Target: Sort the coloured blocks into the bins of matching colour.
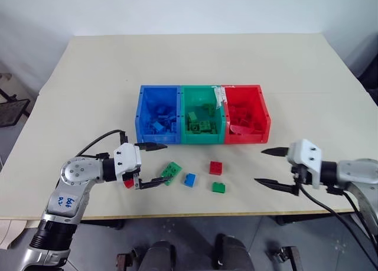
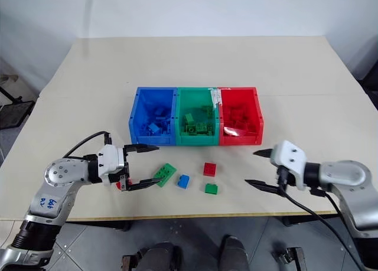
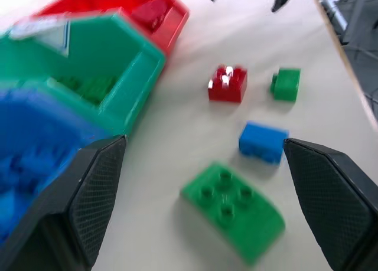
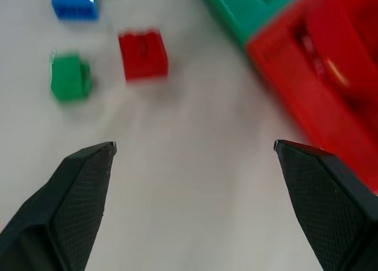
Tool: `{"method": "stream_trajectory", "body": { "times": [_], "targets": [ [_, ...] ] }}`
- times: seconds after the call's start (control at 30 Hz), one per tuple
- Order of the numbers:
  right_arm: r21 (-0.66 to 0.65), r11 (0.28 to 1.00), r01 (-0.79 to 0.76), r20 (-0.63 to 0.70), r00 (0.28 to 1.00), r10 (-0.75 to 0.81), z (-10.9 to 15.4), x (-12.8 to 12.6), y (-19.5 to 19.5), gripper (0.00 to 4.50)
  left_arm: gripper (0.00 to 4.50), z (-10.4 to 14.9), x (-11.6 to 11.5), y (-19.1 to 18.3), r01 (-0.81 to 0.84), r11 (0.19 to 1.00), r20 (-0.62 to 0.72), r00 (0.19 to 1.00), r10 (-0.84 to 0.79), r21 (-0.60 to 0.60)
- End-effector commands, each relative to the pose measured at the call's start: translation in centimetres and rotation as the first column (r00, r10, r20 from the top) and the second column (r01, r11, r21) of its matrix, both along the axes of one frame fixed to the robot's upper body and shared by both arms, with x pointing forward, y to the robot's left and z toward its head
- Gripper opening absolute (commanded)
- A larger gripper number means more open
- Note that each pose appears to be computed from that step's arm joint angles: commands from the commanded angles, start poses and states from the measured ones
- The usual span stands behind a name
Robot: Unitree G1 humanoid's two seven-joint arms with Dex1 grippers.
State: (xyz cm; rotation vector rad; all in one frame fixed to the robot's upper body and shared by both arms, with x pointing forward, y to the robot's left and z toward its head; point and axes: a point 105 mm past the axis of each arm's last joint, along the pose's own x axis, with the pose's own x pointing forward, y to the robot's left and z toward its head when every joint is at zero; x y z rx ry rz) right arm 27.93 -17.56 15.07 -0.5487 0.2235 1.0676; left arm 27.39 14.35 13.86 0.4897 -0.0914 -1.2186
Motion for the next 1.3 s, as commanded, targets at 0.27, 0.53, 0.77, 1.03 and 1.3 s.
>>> {"method": "stream_trajectory", "body": {
  "times": [0.27, 0.53, 0.77, 1.03, 1.3],
  "targets": [
    [-0.011, 0.999, -0.037, -0.107, 0.994, 0.036, -2.0, 2.4, 5.9, 4.48, 4.5, 1.0, -2.7, 0.7, -0.028, 0.997, -0.018, 0.999, 0.026, -0.07],
    [-0.019, 0.996, -0.09, -0.085, 0.993, 0.088, -2.8, 2.6, 7.7, 2.85, 4.5, 0.9, -3.6, 0.5, -0.028, 0.997, -0.015, 1.0, 0.027, -0.067],
    [0.12, 0.962, -0.246, -0.068, 0.964, 0.255, 0.6, 0.2, 8.0, 1.48, 4.5, 2.1, -2.5, 0.5, -0.053, 0.991, 0.002, 0.999, 0.053, -0.125],
    [0.363, 0.908, 0.208, 0.106, 0.959, -0.262, 9.1, 8.6, 1.4, 1.48, 4.5, 3.6, -1.5, 0.0, -0.107, 0.962, -0.025, 0.994, 0.104, -0.25],
    [0.351, 0.888, 0.297, 0.124, 0.925, -0.359, 9.4, 12.2, -0.4, 1.83, 4.5, 3.8, -1.3, 0.2, -0.132, 0.963, -0.015, 0.991, 0.132, -0.237]
  ]
}}
